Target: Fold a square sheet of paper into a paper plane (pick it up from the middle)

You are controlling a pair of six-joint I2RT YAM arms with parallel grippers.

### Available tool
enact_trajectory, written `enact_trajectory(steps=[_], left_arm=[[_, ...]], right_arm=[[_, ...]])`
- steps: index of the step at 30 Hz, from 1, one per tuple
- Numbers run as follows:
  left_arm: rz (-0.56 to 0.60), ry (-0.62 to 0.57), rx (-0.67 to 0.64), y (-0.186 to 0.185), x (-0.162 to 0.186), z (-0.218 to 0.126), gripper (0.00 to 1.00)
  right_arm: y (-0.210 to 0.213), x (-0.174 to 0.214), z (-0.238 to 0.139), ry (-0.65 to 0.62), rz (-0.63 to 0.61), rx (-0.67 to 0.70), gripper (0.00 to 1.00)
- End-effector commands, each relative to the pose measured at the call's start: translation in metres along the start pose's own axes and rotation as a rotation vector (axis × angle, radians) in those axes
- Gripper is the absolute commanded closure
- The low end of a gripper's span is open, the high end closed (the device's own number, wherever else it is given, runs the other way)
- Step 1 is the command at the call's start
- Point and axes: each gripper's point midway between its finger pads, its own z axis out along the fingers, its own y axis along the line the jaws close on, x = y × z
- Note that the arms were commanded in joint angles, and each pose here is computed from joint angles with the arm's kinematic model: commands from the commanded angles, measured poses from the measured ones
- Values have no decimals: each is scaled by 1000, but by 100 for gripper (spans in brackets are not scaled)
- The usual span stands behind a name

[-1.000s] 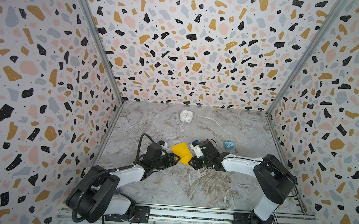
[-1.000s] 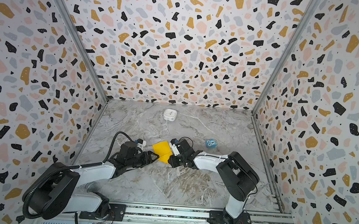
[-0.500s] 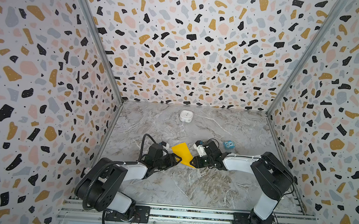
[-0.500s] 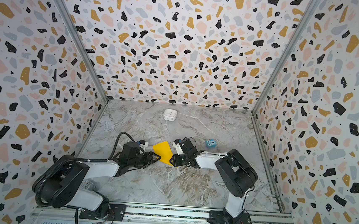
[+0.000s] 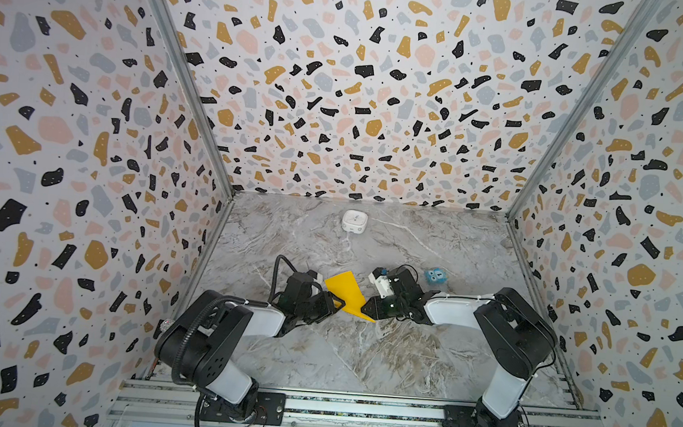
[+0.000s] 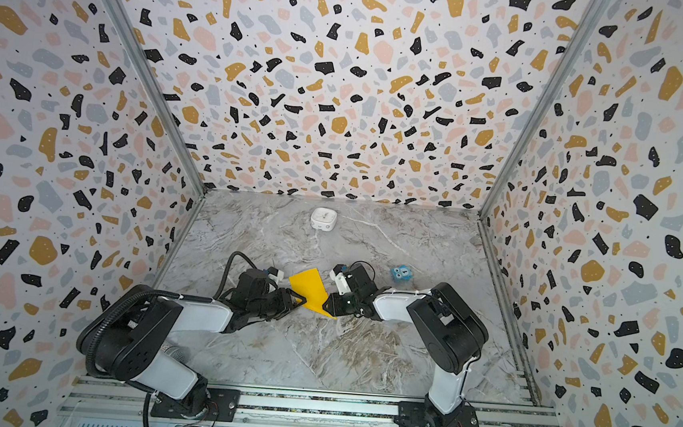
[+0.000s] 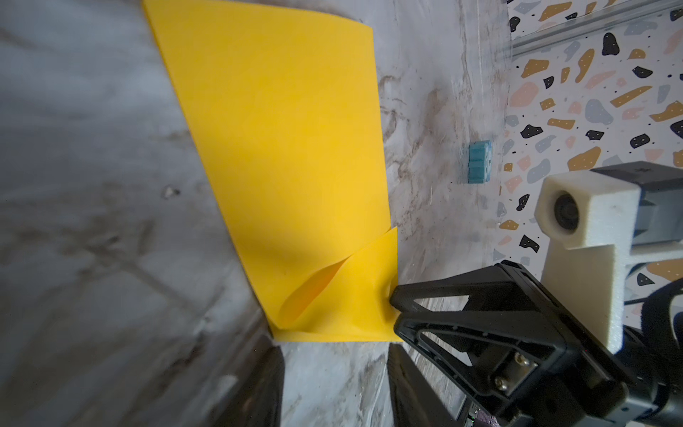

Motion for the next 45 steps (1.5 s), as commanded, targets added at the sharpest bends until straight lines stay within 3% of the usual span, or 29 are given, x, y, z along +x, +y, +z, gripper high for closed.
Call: enact_trajectory(steps=[1,5,24,38,45], left_arm=[[-4,-34,34,-11,-12,4,56],[-12,-43,38,-12,-15,7,63],[-78,-40,161,-24,-21,16,66],[-45,-40,112,-13,-33,23,74],[-31,-35,80,-7,-35,28,71]], right_arm=[[-17,26,5,79,45,46,75],[-18,28,5,83,48,48,76],[-32,39,11,114,45,89,77],[-48,48,12,138,26,142,77],[-48,46,13,134,16,140,77]])
